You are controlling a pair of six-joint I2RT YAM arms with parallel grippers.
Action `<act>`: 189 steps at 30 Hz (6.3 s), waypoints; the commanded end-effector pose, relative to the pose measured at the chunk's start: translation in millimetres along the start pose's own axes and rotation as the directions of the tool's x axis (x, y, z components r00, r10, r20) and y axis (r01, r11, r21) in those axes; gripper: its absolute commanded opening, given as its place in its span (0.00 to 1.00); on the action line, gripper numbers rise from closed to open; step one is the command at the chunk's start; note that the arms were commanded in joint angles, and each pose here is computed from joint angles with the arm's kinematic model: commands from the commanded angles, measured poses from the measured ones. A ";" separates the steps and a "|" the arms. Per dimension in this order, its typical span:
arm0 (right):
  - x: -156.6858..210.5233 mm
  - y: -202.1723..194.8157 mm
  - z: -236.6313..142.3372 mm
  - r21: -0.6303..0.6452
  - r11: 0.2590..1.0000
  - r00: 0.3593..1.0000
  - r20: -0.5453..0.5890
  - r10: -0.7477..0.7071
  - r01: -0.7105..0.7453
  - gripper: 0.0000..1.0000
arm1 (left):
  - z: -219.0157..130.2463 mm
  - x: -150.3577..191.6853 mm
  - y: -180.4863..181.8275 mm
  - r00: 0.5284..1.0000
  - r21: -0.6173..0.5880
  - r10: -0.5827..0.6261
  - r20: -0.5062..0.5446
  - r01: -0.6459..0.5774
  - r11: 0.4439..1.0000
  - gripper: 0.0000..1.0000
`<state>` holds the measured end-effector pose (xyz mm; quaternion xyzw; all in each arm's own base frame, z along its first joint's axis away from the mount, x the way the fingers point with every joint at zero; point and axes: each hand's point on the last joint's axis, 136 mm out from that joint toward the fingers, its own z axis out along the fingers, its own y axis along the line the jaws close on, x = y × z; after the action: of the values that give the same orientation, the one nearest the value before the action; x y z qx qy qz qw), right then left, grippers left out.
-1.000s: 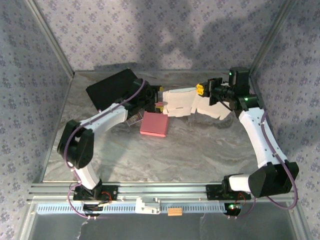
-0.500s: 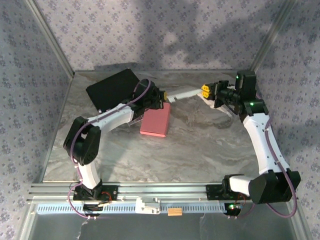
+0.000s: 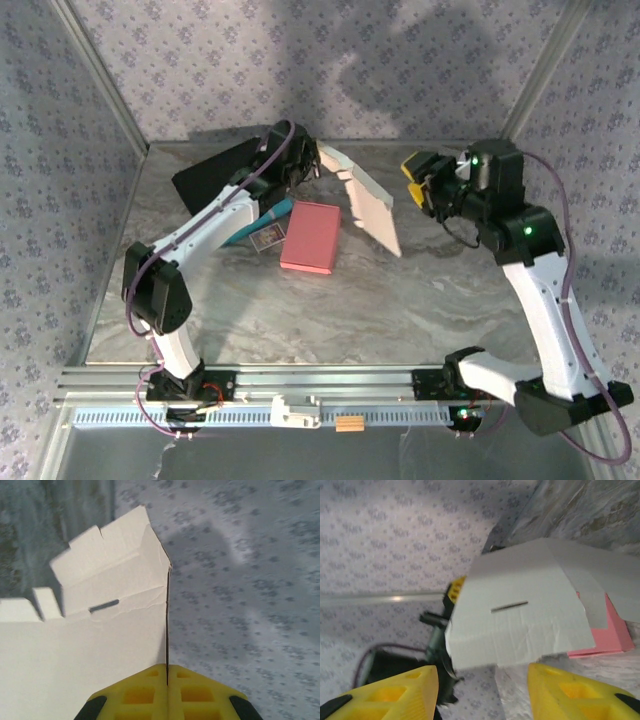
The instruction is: Fold the paper box
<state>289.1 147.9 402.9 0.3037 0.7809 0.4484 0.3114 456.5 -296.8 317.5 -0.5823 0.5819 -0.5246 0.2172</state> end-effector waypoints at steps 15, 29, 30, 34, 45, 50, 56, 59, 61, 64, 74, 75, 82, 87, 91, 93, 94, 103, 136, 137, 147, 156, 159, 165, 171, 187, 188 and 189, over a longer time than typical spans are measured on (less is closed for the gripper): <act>44.7 55.5 19.0 0.329 -0.466 -0.500 0.021 -0.866 0.821 0.61 | -35.0 5.4 -21.2 0.966 -0.048 0.192 0.172 -0.186 0.981 0.00; 27.7 42.9 46.1 0.414 -0.570 -0.508 -0.261 -0.821 0.709 0.59 | -30.4 34.6 -29.2 0.937 -0.008 0.316 0.150 -0.319 0.948 0.00; 29.1 44.4 46.2 0.412 -0.583 -0.522 -0.261 -0.812 0.700 0.59 | -29.2 36.2 -26.6 0.937 -0.013 0.319 0.146 -0.320 0.947 0.00; 29.0 39.7 49.8 0.394 -0.610 -0.537 -0.289 -0.792 0.688 0.53 | -26.9 40.8 -21.2 0.935 -0.022 0.328 0.134 -0.328 0.944 0.00; 16.5 26.9 55.4 0.334 -0.630 -0.527 -0.351 -0.774 0.701 0.11 | -26.8 48.8 -19.9 0.933 -0.016 0.343 0.113 -0.343 0.939 0.00; 18.6 28.2 56.1 0.319 -0.628 -0.536 -0.333 -0.775 0.710 0.00 | -28.3 50.6 -23.0 0.925 -0.009 0.364 0.106 -0.365 0.931 0.00; 17.8 24.1 55.7 0.299 -0.630 -0.538 -0.337 -0.772 0.717 0.00 | -30.2 59.0 -24.4 0.922 -0.007 0.382 0.059 -0.383 0.924 0.03; 12.7 25.8 50.5 0.302 -0.597 -0.514 -0.313 -0.799 0.744 0.00 | -31.8 68.6 -31.9 0.913 0.030 0.408 0.003 -0.408 0.912 0.44; 8.9 26.4 46.5 0.305 -0.575 -0.496 -0.300 -0.815 0.759 0.00 | -36.6 72.4 -40.2 0.901 0.061 0.432 -0.031 -0.430 0.901 0.58; 3.9 25.8 40.5 0.309 -0.539 -0.470 -0.274 -0.839 0.783 0.00 | -44.6 72.0 -52.1 0.877 0.094 0.473 -0.087 -0.465 0.880 0.73; -18.3 21.0 21.7 0.319 -0.421 -0.366 -0.219 -0.904 0.849 0.00 | -82.2 6.9 -78.1 0.641 0.224 0.763 -0.087 -0.733 0.642 0.79; -19.8 22.1 18.2 0.317 -0.395 -0.347 -0.196 -0.917 0.862 0.00 | -81.5 4.5 -77.7 0.546 0.268 0.833 -0.087 -0.793 0.547 0.73; -21.5 28.8 -5.5 0.258 -0.243 -0.237 -0.055 -0.970 0.935 0.00 | -59.7 10.2 7.9 -0.092 0.510 0.978 -0.186 -0.860 0.016 0.38; -21.3 23.1 -10.9 0.222 -0.186 -0.183 -0.032 -0.983 0.957 0.00 | -43.8 5.9 48.5 -0.232 0.685 0.962 -0.143 -0.725 -0.073 0.43; -22.8 19.9 -10.7 0.202 -0.156 -0.151 -0.043 -0.988 0.967 0.00 | -47.7 8.3 50.2 -0.280 0.732 0.955 -0.094 -0.669 -0.124 0.46; -27.3 18.0 -9.8 0.206 -0.135 -0.128 -0.048 -0.991 0.969 0.00 | -49.7 1.3 52.4 -0.265 0.708 0.958 -0.106 -0.697 -0.115 0.50; -28.4 18.2 -9.8 0.207 -0.130 -0.123 -0.048 -0.991 0.970 0.00 | -52.1 -0.9 53.2 -0.259 0.703 0.960 -0.109 -0.702 -0.110 0.50; -31.1 16.2 -9.0 0.186 -0.113 -0.107 -0.041 -0.993 0.976 0.00 | -89.3 0.2 80.2 -0.325 0.757 0.936 -0.135 -0.643 -0.114 0.65; -75.2 5.7 -19.9 0.408 0.201 0.227 -0.015 -0.974 0.890 0.59 | -37.1 35.4 73.3 -0.291 0.692 0.919 -0.266 -0.721 -0.028 0.06; -79.4 2.2 -26.4 0.437 0.274 0.302 0.004 -0.953 0.857 0.64 | -37.6 36.1 72.6 -0.284 0.663 0.916 -0.283 -0.748 -0.028 0.03; -90.2 -22.0 -80.4 0.395 0.906 0.894 0.336 -0.297 0.153 0.68 | -49.8 39.9 95.7 -0.233 0.526 0.879 -0.416 -0.850 0.024 0.01; -81.8 -23.8 -6.9 0.279 0.947 0.959 0.272 0.083 -0.161 0.61 | -67.8 49.2 117.8 -0.419 0.597 0.820 -0.390 -0.793 -0.121 0.01; -69.5 -36.7 25.8 0.330 0.918 0.969 0.182 0.165 -0.218 0.66 | -73.3 49.2 124.8 -0.466 0.611 0.793 -0.393 -0.777 -0.153 0.02; -44.5 -61.0 81.8 0.340 0.871 0.935 0.127 0.332 -0.355 0.63 | -81.8 54.3 138.3 -0.550 0.624 0.749 -0.369 -0.744 -0.239 0.02; -39.5 -68.3 121.2 0.329 0.877 0.936 0.081 0.343 -0.350 0.57 | -80.5 53.8 147.8 -0.578 0.625 0.734 -0.358 -0.732 -0.271 0.02; -27.7 -98.3 127.5 0.378 0.849 0.923 0.046 0.382 -0.370 0.22 | -75.7 51.8 147.4 -0.600 0.621 0.719 -0.351 -0.724 -0.301 0.02; -28.3 -97.5 126.6 0.373 0.852 0.925 0.048 0.378 -0.368 0.22 | -75.5 51.6 148.6 -0.601 0.622 0.717 -0.355 -0.724 -0.299 0.02; -29.0 -96.6 125.6 0.369 0.854 0.926 0.051 0.375 -0.366 0.24 | -75.5 52.1 149.5 -0.601 0.625 0.716 -0.356 -0.723 -0.296 0.02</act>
<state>387.3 155.8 261.2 0.4984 0.7868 0.3392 0.1324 314.4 -349.8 221.5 0.4011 0.8261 -0.2802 0.2795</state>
